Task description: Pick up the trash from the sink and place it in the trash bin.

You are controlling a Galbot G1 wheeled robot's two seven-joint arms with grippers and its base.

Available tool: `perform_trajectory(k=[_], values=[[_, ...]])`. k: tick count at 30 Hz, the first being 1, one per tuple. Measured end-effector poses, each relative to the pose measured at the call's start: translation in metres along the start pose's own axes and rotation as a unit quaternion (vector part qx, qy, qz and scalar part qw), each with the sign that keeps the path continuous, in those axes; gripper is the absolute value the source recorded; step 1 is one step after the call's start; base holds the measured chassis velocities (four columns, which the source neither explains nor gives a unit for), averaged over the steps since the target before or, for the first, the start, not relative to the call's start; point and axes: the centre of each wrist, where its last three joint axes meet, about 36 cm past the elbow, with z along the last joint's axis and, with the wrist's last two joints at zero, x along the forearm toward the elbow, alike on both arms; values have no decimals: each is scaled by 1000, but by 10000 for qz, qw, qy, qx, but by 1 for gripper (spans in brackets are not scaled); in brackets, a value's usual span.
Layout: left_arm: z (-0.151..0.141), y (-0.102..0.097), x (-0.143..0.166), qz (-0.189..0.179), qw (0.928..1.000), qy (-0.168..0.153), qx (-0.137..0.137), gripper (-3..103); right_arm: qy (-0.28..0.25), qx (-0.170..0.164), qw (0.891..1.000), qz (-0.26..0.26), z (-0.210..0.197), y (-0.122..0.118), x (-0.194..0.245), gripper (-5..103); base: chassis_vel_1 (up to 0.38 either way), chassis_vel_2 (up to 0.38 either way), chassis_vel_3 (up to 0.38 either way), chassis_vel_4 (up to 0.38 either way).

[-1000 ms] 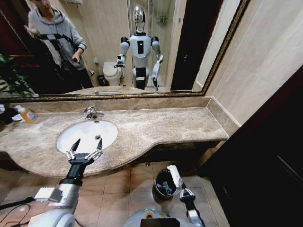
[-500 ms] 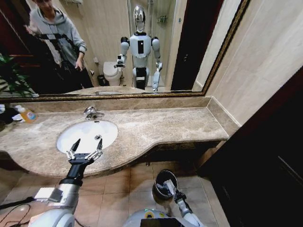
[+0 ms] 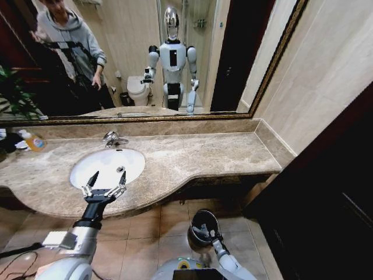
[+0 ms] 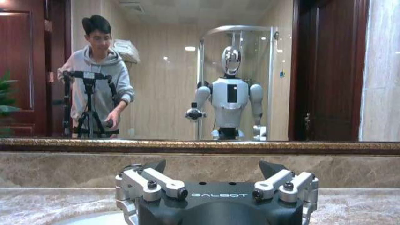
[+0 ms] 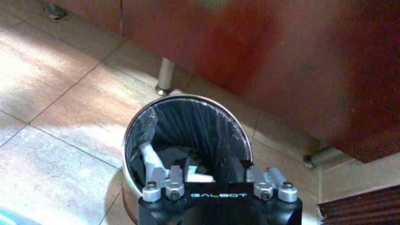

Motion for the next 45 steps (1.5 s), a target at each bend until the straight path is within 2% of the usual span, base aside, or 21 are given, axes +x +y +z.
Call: perform_trajectory(k=[1,3,7,10,13,14,19,20,21,23,24,25,28,29,31,32,35,38,41,44,45], values=[[0,0,0,0,10000,0,0,100,-9,-17,10000,2,0,1,2,49,0,0,0,0],[0,0,0,0,10000,0,0,100,-67,-101,9999,-17,0,0,8,60,0,0,0,0],[0,0,0,0,10000,0,0,100,-277,-215,9994,-53,2,-2,15,70,0,0,0,0],[0,0,0,0,10000,0,0,100,-540,-358,9979,-25,0,-5,23,87,0,0,0,0],[0,0,0,0,10000,0,0,100,-644,-437,9970,45,-4,-7,28,92,0,0,0,0],[0,0,0,0,10000,0,0,100,-761,-510,9957,152,-11,-11,33,99,0,0,0,0],[0,0,0,0,10000,0,0,100,-1361,-505,9856,873,-25,-36,51,100,0,0,0,0],[0,0,0,0,10000,1,0,100,-1622,-516,9774,1256,-33,-54,60,100,0,0,0,0],[0,0,0,0,10000,1,0,100,-1622,-516,9774,1256,-33,-54,60,100,0,0,0,0],[0,0,0,0,10000,0,0,100,-1984,-645,9635,1680,-53,-85,79,100,0,0,0,0],[0,0,0,0,10000,0,0,100,-2300,-760,9508,1934,-73,-112,98,100,0,0,0,0],[0,0,0,0,10000,0,0,100,-2300,-760,9508,1934,-73,-112,98,100,0,0,0,0],[0,0,0,0,10000,0,-1,100,-2992,-644,9231,2330,-107,-152,135,100,0,0,0,0],[0,0,0,0,10000,0,-1,100,-2992,-644,9231,2330,-107,-152,135,100,0,0,0,0],[0,0,0,0,10000,0,0,100,-3403,-619,9047,2488,-132,-165,160,100,0,0,0,0],[0,0,0,0,10000,0,0,100,-3403,-619,9047,2488,-132,-165,160,100,0,0,0,0],[0,0,0,0,10000,0,0,100,-3709,-828,8902,2514,-159,-171,184,100,0,0,0,0],[0,0,0,0,10000,0,0,100,-4159,-1169,8691,2410,-198,-176,218,100,0,0,0,0],[0,0,0,0,10000,0,0,100,-4353,-1251,8640,2201,-213,-179,234,100,0,0,0,0],[0,0,0,0,10000,0,0,100,-4612,-1435,8635,1452,-240,-186,267,100,0,0,0,0],[0,0,0,0,10000,0,0,100,-4612,-1435,8635,1452,-240,-186,267,100,0,0,0,0]])
